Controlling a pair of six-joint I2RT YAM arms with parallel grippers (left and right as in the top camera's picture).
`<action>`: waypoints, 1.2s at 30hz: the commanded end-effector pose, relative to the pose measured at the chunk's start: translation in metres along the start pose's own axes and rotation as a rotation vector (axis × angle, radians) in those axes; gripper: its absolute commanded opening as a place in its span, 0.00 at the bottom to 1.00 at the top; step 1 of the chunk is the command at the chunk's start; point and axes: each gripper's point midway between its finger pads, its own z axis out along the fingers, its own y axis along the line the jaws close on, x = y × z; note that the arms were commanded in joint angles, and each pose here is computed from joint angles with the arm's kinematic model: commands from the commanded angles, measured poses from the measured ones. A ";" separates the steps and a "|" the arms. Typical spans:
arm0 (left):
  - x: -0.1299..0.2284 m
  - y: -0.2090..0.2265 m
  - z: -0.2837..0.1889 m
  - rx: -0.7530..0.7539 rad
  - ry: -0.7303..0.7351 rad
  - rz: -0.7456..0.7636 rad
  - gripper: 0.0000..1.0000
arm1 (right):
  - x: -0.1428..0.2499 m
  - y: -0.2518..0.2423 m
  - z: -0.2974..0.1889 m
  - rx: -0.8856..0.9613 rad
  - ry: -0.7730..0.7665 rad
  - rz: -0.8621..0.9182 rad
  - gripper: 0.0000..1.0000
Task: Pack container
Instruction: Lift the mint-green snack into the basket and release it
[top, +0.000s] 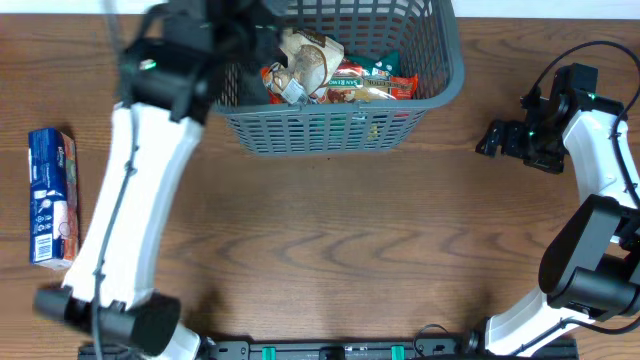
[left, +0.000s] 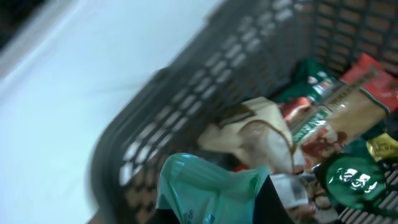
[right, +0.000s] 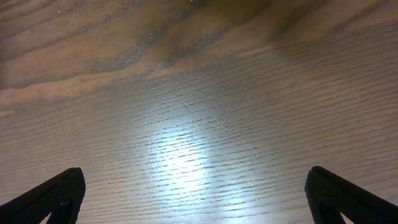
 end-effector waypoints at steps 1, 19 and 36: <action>0.001 -0.019 0.036 0.048 0.018 0.124 0.06 | 0.002 0.003 0.000 -0.003 0.009 -0.022 0.99; 0.037 -0.043 0.073 0.131 0.146 0.115 0.57 | 0.007 0.003 0.000 -0.004 0.030 -0.020 0.99; 0.136 0.104 -0.151 -0.490 0.393 -0.472 0.99 | 0.007 0.003 0.000 -0.003 0.029 -0.030 0.99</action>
